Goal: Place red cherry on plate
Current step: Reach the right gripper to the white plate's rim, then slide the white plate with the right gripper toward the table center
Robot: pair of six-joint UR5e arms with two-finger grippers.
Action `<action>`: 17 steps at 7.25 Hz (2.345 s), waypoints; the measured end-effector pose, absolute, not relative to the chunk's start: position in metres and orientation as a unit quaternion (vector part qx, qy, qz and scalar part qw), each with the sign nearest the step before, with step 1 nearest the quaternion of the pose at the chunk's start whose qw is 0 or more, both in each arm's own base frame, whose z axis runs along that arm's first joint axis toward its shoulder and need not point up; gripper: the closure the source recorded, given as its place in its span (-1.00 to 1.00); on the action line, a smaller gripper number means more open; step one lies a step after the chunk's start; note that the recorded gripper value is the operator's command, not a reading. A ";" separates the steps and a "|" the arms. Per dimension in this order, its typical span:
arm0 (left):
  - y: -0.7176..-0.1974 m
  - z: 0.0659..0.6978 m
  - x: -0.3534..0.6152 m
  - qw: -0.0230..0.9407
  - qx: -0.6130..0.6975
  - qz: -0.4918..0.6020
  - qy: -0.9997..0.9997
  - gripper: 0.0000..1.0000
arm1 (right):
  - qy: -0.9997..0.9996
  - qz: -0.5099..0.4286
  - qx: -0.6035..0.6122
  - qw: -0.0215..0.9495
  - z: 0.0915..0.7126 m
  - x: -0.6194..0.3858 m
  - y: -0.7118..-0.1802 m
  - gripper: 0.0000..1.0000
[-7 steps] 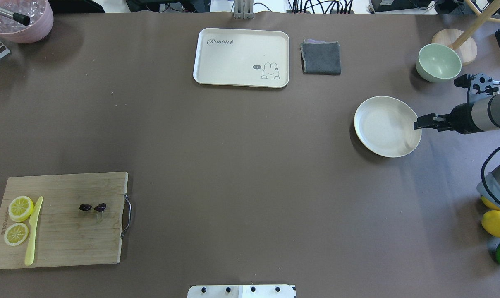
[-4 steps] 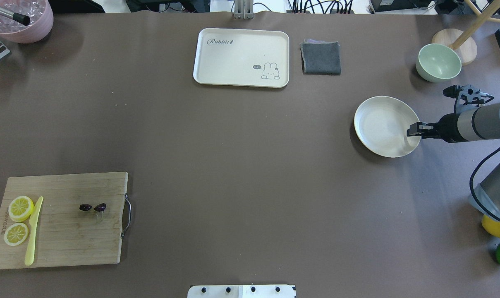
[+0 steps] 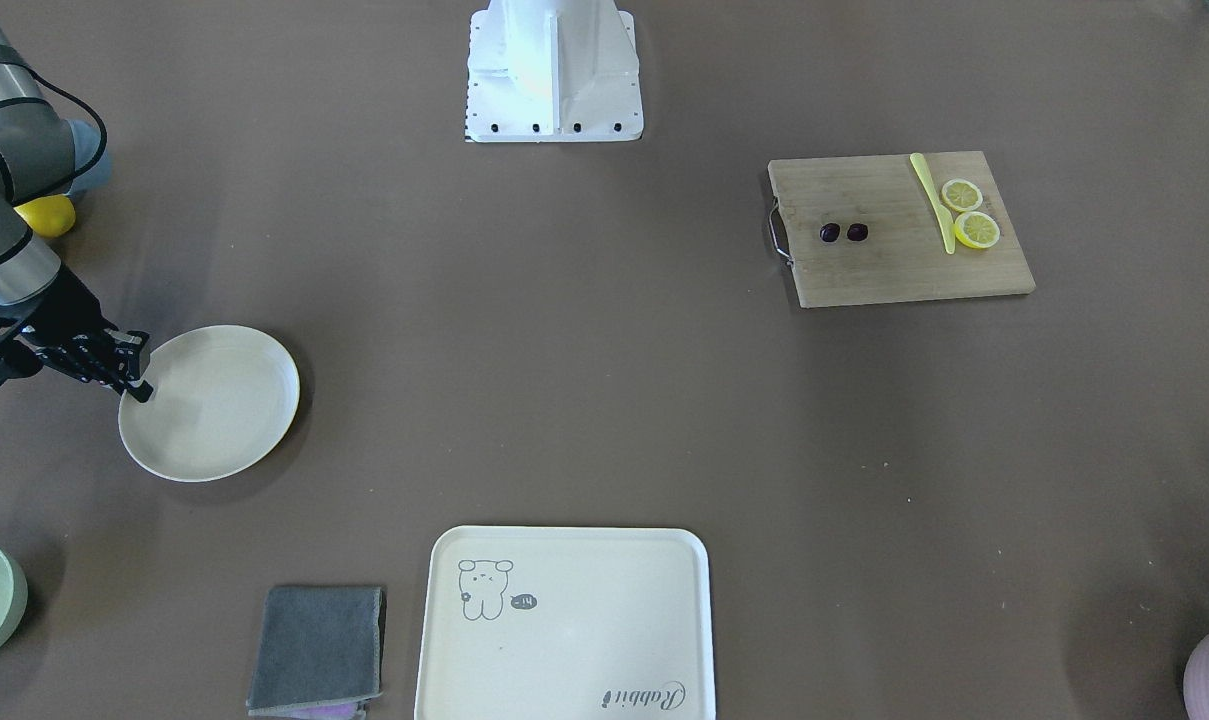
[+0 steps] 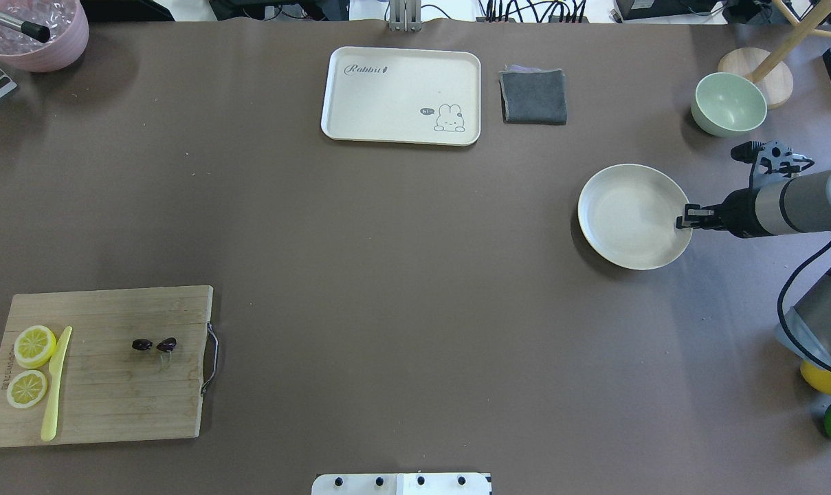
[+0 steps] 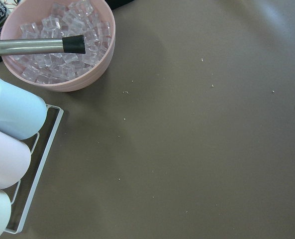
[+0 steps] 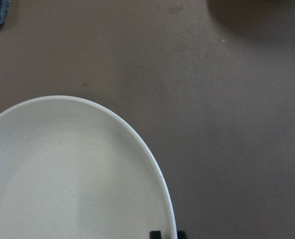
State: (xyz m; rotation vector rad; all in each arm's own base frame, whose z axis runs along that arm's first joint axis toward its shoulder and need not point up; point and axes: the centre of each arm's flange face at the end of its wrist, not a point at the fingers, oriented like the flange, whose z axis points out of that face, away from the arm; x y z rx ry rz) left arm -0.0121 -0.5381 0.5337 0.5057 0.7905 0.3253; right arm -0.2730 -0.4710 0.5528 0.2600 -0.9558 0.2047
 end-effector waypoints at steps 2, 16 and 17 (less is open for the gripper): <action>-0.538 0.535 -0.012 0.879 0.242 0.156 0.379 -0.96 | -0.494 0.125 0.120 0.852 0.502 -0.280 -0.477 1.00; -0.540 0.526 -0.006 0.882 0.227 0.120 0.396 -0.97 | -0.508 0.209 0.132 0.825 0.241 -0.559 -0.416 -1.00; -0.537 0.505 0.003 0.876 0.211 0.073 0.428 -0.97 | -0.495 0.191 0.120 0.839 0.232 -0.518 -0.443 -1.00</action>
